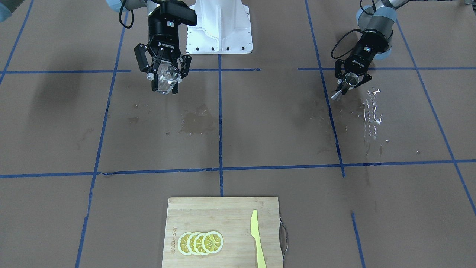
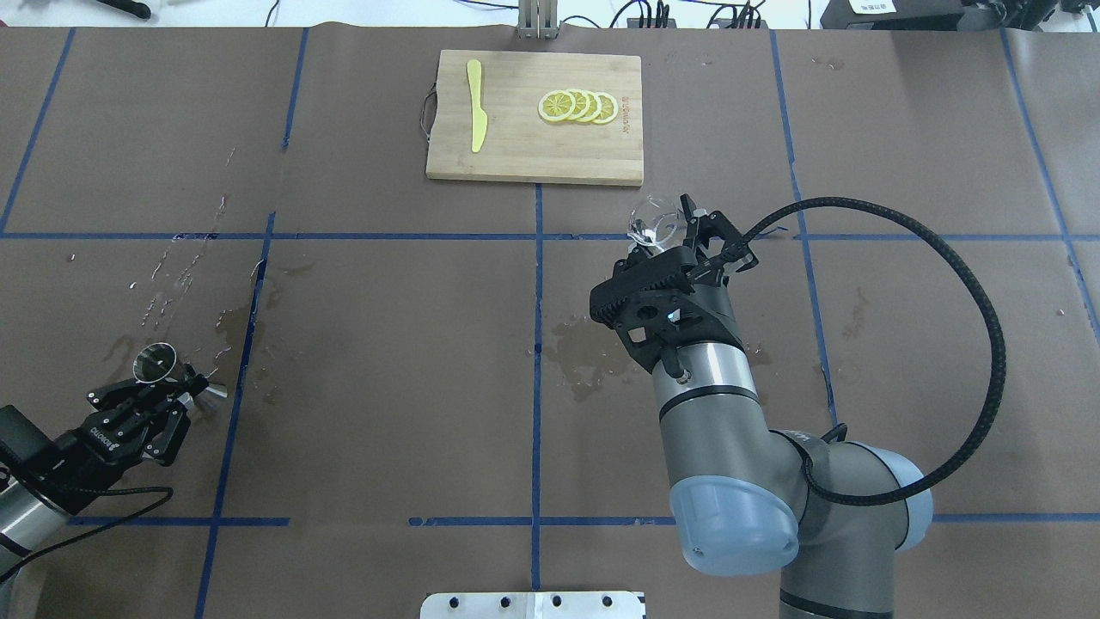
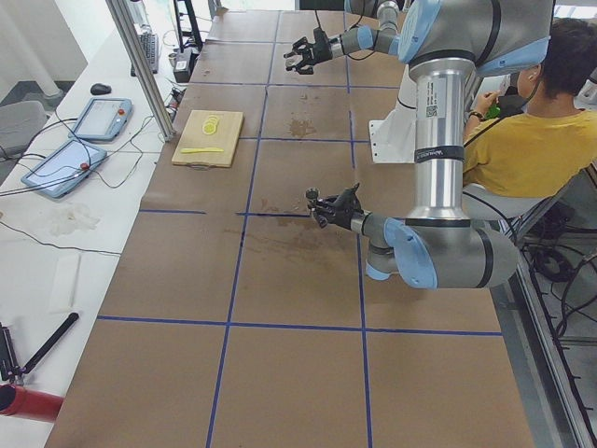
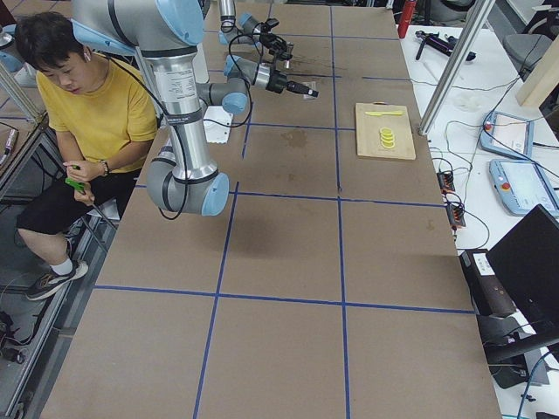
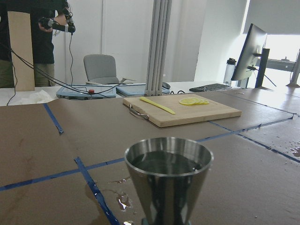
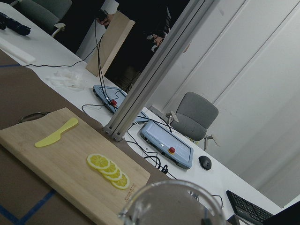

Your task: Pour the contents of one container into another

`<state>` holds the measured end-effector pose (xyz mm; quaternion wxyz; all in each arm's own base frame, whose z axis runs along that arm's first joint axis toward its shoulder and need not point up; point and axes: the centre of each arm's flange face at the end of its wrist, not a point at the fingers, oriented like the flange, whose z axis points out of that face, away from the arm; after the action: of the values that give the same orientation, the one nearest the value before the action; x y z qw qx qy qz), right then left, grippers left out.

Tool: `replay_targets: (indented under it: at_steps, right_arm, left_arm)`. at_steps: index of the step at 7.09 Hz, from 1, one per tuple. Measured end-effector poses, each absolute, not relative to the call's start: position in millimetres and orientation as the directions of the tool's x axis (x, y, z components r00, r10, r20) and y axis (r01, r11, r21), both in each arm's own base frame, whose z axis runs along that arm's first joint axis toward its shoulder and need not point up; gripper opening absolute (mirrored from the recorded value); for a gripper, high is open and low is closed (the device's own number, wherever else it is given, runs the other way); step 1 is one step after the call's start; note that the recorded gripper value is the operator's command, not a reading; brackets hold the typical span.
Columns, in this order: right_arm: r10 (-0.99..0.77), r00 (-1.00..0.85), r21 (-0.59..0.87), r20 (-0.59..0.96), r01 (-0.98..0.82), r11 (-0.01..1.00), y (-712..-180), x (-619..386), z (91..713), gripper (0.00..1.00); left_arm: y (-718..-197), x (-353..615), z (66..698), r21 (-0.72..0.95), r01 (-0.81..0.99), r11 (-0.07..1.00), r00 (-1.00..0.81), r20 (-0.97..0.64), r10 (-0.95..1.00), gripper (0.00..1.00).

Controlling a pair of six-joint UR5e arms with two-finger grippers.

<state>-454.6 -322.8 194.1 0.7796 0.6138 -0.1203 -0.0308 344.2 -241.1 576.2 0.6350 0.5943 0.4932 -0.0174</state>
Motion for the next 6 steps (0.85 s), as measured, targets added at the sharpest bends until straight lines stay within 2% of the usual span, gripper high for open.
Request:
replay_targets:
  at_steps: [6]
  right_arm:
    - [-0.196,0.969,0.965,0.148,-0.098,0.245,-322.8,-455.0,195.1,0.00]
  left_arm:
    - [-247.1,340.8,580.7,0.713,0.617,0.332,0.483,-0.677,0.555,0.00]
